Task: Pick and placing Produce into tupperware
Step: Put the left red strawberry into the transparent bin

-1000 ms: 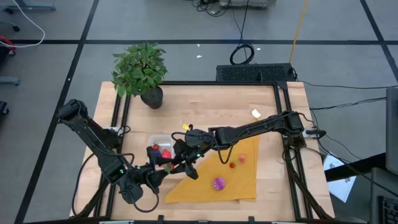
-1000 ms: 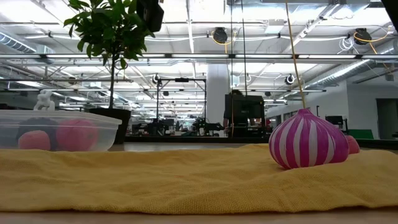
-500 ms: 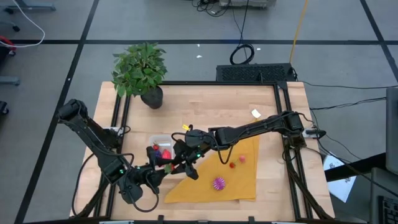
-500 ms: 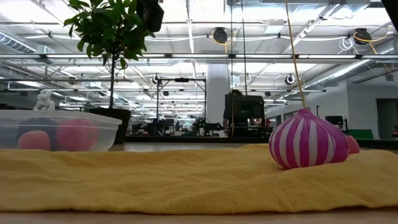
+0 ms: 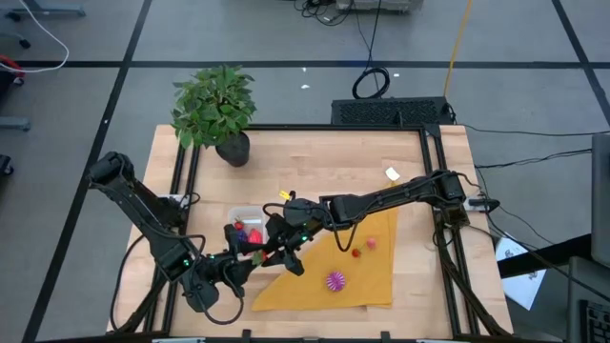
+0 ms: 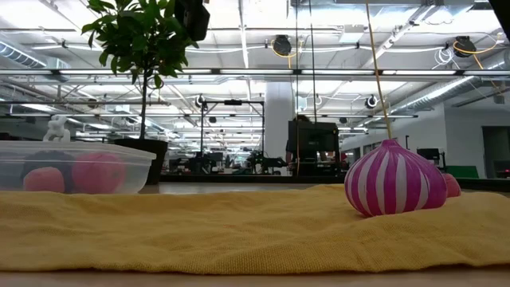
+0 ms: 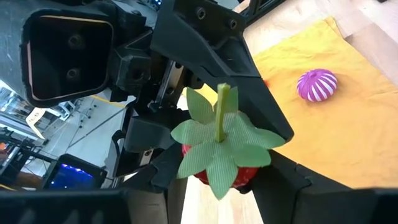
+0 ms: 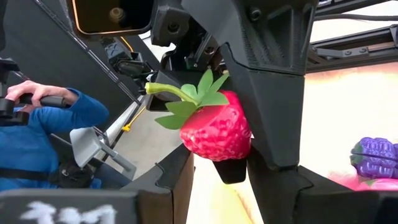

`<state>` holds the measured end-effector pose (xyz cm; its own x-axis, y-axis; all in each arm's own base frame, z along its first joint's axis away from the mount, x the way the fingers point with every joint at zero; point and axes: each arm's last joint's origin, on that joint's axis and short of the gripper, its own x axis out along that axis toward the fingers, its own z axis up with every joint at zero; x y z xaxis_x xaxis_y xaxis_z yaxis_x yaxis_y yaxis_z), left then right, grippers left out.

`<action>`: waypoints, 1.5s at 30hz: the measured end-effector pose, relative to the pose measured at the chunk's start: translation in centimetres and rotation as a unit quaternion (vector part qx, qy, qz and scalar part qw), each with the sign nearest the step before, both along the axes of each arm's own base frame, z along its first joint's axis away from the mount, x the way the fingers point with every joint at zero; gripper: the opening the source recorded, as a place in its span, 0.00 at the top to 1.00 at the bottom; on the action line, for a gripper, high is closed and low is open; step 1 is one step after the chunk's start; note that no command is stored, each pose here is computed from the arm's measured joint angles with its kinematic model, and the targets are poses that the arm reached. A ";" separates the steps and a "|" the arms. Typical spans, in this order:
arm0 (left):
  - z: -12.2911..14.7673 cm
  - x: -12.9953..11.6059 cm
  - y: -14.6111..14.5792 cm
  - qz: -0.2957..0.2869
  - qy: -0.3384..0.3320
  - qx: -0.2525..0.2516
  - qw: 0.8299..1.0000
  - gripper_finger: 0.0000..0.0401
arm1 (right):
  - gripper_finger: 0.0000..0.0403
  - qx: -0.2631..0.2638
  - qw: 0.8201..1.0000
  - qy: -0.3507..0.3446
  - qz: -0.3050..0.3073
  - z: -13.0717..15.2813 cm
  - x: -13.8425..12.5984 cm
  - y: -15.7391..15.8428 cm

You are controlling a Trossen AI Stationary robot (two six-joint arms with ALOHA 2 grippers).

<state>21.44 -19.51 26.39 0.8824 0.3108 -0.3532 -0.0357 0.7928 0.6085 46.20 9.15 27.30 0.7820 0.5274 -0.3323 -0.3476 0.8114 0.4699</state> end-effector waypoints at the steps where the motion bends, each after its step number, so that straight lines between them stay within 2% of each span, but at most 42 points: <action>1: 0.0 0.0 0.0 0.000 0.000 0.000 1.000 0.62 | 0.67 0.000 1.000 0.000 0.000 0.0 0.0 0.0; 12: 0.0 0.0 0.0 0.004 -0.003 -0.001 1.000 0.65 | 0.67 0.000 1.000 0.001 0.000 0.0 0.0 0.0; 45: 0.0 -0.9 -0.6 0.013 -0.017 0.014 1.000 0.64 | 0.67 -0.001 1.000 0.005 0.001 0.0 0.0 0.0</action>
<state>20.53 -20.09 26.36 0.8852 0.3424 -0.3149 -0.0763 0.7746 0.6278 46.17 9.15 27.27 0.7780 0.5281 -0.3403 -0.3444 0.8115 0.4720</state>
